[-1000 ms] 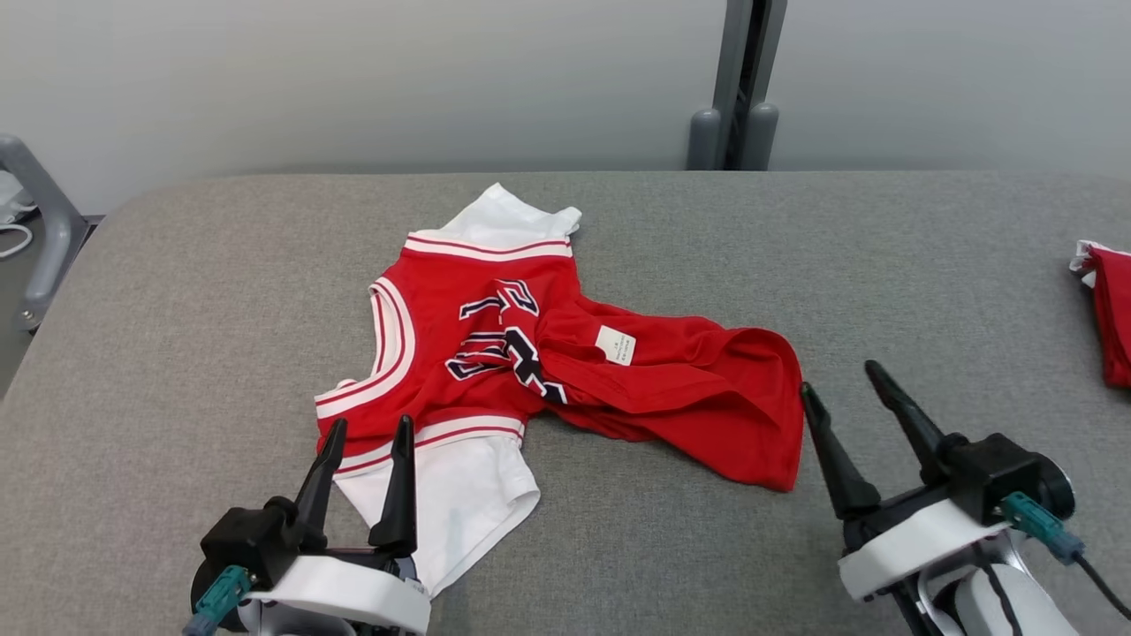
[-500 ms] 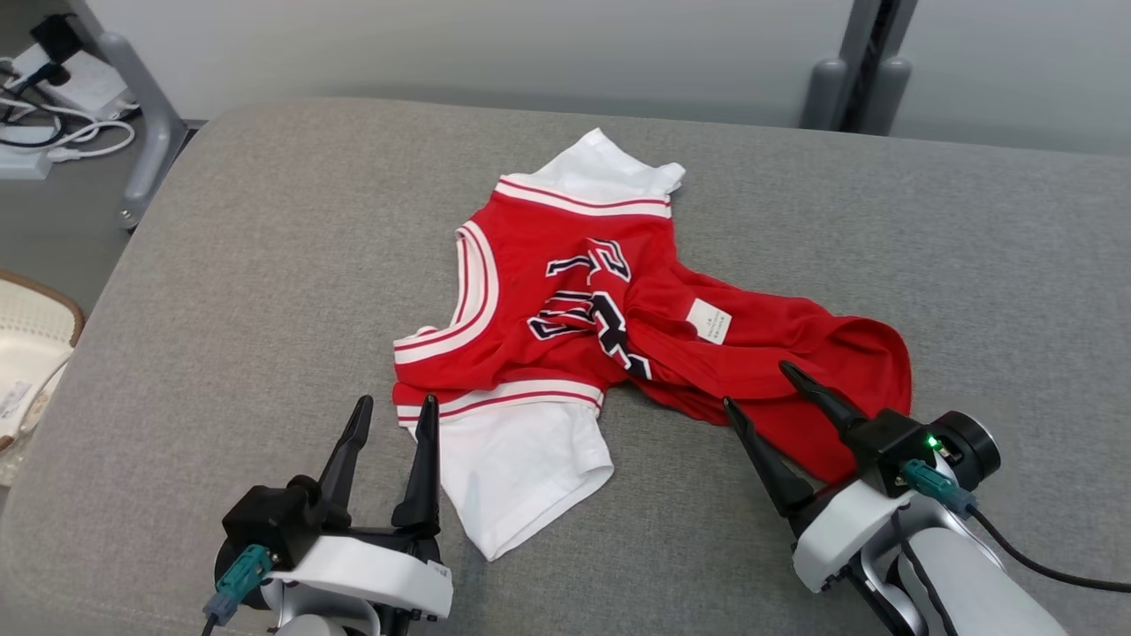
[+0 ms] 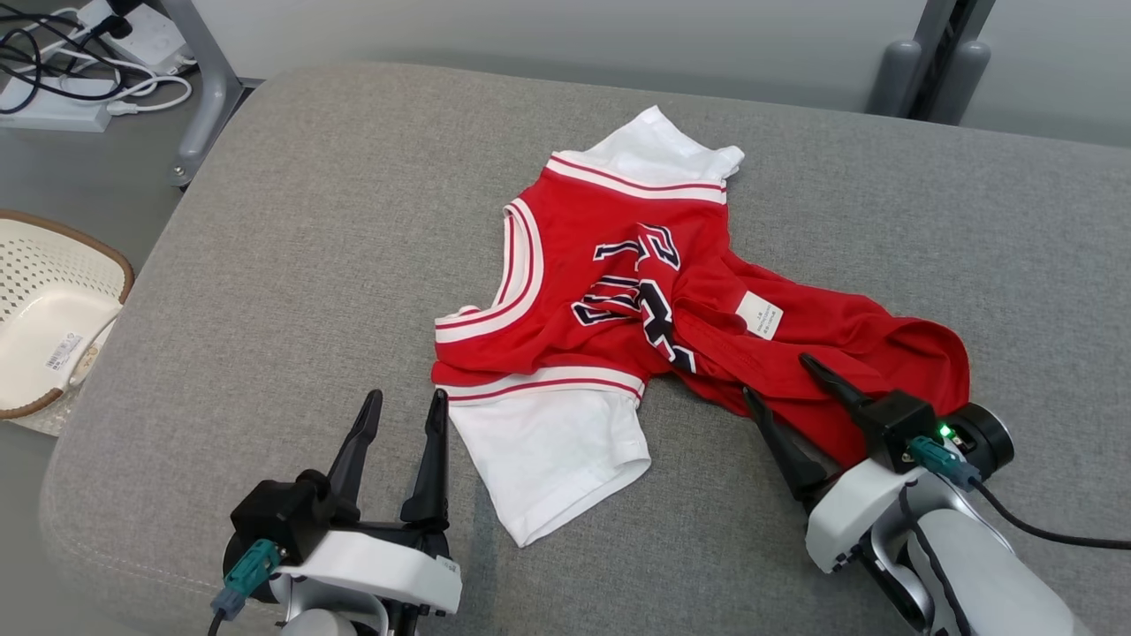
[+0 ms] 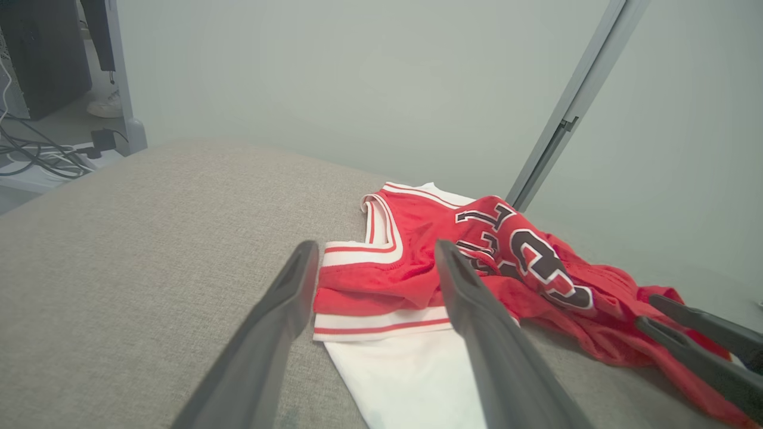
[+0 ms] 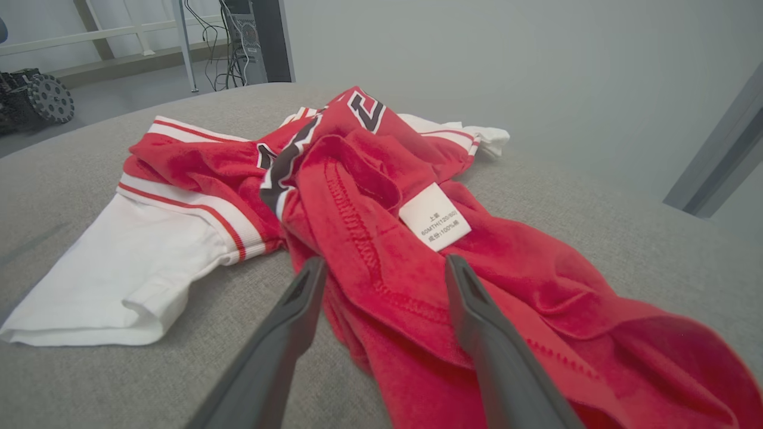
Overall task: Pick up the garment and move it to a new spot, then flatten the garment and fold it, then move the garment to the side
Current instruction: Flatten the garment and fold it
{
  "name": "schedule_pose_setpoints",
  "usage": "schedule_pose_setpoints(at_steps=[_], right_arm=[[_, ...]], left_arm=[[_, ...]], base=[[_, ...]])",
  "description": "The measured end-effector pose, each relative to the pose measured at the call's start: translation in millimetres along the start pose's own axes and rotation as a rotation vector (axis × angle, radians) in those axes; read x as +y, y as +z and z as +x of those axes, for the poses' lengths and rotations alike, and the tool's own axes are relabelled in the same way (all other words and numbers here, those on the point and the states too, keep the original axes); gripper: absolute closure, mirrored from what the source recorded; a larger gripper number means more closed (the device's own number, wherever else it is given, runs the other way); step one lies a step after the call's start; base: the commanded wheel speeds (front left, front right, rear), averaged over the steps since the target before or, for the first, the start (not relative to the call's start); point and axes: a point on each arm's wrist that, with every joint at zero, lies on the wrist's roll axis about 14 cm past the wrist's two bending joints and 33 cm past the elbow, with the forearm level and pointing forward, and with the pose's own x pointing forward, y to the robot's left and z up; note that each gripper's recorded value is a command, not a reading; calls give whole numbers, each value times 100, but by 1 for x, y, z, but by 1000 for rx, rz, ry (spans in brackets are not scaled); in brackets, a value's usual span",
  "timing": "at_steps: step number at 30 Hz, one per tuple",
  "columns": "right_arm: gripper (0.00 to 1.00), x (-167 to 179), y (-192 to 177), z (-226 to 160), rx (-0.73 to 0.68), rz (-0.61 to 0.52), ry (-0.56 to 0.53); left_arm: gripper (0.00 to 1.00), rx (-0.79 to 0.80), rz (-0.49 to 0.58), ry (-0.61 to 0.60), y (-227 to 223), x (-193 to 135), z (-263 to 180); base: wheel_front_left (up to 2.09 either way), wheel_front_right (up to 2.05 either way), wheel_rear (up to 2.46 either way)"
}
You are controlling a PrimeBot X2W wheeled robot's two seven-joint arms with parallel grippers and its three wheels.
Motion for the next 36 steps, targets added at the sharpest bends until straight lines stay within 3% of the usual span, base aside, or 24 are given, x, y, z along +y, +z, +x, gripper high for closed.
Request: schedule_pose_setpoints(at_steps=[9,10,11,12,19,25,30,36], right_arm=[[0,-7,-5,7,11,20,-16],[16,-8,-6,8,13,21,-17],[69,-9,-7,9,17,22,-18],[97,-9,-8,9,19,23,-18],[100,-11,-4,10,7,37,-23],[100,-27,25,4,-79,63,-83],[100,-64,42,-22,-146,124,-220],[100,-131,45,-78,-186,246,-466]], left_arm=[[0,0,2,4,0,0,6],[0,0,3,6,0,0,6],[0,0,3,6,0,0,7],[0,0,4,6,1,0,7],[0,-1,4,0,1,-2,9],[0,-14,-2,-8,5,-4,10],[0,-13,-4,-43,4,-14,11],[0,-15,-12,-132,3,-41,18]], base=[[0,0,0],[0,0,0],[0,0,0],[0,0,0],[0,0,0],[0,0,0],[0,0,0],[0,0,0]])
